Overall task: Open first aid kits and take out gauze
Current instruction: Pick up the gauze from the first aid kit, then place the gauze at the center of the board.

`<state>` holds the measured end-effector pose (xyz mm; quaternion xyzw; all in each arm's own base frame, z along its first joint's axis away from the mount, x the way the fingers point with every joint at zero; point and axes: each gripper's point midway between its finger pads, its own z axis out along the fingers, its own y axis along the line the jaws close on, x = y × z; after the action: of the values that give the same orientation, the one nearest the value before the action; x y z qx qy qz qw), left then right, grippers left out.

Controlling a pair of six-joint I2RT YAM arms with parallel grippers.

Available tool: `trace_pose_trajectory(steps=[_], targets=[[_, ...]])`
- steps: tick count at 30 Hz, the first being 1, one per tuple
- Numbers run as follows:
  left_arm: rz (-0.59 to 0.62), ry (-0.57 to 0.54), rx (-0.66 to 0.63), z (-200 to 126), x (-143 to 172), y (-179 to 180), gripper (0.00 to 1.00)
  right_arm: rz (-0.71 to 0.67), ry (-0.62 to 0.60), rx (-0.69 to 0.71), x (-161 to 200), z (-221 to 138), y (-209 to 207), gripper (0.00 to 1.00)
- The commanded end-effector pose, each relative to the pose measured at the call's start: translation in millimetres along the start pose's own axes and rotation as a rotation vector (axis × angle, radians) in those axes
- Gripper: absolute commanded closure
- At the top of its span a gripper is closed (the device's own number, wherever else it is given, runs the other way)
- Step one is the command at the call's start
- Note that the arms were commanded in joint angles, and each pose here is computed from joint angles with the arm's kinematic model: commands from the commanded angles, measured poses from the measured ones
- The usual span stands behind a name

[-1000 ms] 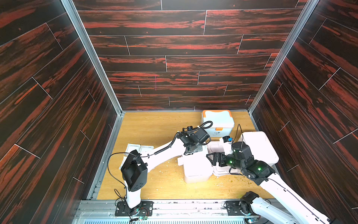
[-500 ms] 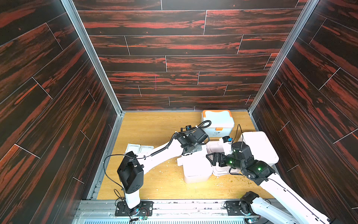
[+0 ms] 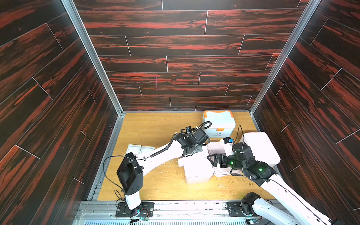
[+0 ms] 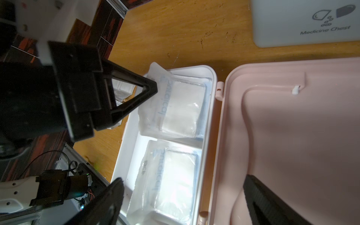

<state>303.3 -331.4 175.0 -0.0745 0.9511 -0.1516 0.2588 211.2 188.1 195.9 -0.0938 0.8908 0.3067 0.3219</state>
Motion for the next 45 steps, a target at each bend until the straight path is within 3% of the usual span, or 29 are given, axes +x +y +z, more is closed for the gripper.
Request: trace_pose_trajectory(steps=[1, 12, 25, 29, 35, 45], targets=[[-0.049, -0.107, 0.078, -43, -27, -2, 1.0, -0.008, -0.007, -0.022, 1, -5, 5, 0.01], [-0.211, -0.302, 0.152, -91, -56, 41, 1.0, -0.101, -0.034, -0.162, -13, -12, 43, 0.01], [-0.609, -0.615, 0.025, -114, -60, 179, 1.0, -0.293, 0.04, -0.169, -3, 13, 87, 0.01], [-0.791, -0.714, -0.007, -110, -52, 216, 1.0, -0.286, 0.059, -0.155, 0, 19, 85, 0.01], [-1.007, -0.791, -0.041, -91, -45, 242, 1.0, -0.276, 0.079, -0.141, 3, 23, 83, 0.01], [-1.261, -0.696, -0.111, -21, -29, 245, 1.0, -0.264, 0.103, -0.13, 9, 27, 79, 0.01]])
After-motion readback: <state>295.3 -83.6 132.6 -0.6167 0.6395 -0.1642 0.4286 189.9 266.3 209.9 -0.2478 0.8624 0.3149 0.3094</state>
